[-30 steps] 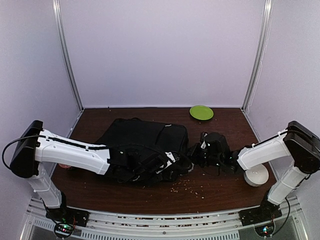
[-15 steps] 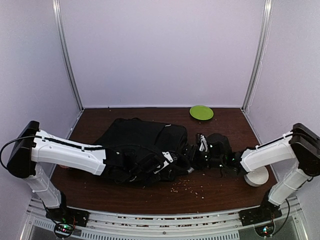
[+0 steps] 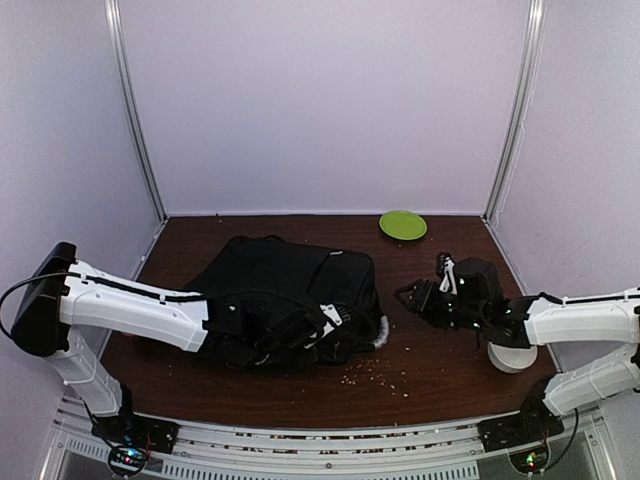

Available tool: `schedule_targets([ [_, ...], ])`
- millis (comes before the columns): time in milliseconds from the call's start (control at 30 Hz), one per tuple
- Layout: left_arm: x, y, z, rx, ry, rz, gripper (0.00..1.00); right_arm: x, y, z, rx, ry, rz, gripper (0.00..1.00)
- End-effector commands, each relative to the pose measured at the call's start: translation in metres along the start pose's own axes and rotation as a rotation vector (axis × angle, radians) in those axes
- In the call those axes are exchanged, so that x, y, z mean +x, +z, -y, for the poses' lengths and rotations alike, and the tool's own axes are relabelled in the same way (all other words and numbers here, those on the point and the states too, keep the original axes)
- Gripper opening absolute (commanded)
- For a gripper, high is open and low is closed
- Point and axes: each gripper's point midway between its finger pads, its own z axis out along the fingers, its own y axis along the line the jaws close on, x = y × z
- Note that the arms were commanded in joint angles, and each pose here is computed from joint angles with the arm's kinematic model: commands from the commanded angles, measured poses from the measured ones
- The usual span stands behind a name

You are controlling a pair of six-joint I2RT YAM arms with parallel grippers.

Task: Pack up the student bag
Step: Adjust the student bag at the center of the board.

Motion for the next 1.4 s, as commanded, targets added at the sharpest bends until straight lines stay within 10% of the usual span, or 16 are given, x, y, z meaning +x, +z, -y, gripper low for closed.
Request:
schedule_targets([
  [0, 0.003, -0.008, -0.013, -0.036, -0.035, -0.006, 0.00, -0.015, 0.018, -0.023, -0.130, 0.075, 0.027, 0.51],
  [433, 0.011, -0.004, -0.012, -0.042, -0.037, -0.023, 0.00, 0.006, 0.050, -0.061, -0.363, 0.203, -0.103, 0.51],
  [967, 0.002, -0.010, -0.020, -0.073, -0.045, 0.002, 0.00, 0.047, 0.048, -0.013, -0.243, 0.276, -0.159, 0.02],
  [1367, 0.005, -0.012, -0.021, -0.073, -0.059, 0.001, 0.00, 0.059, 0.042, 0.032, -0.142, 0.316, -0.124, 0.19],
])
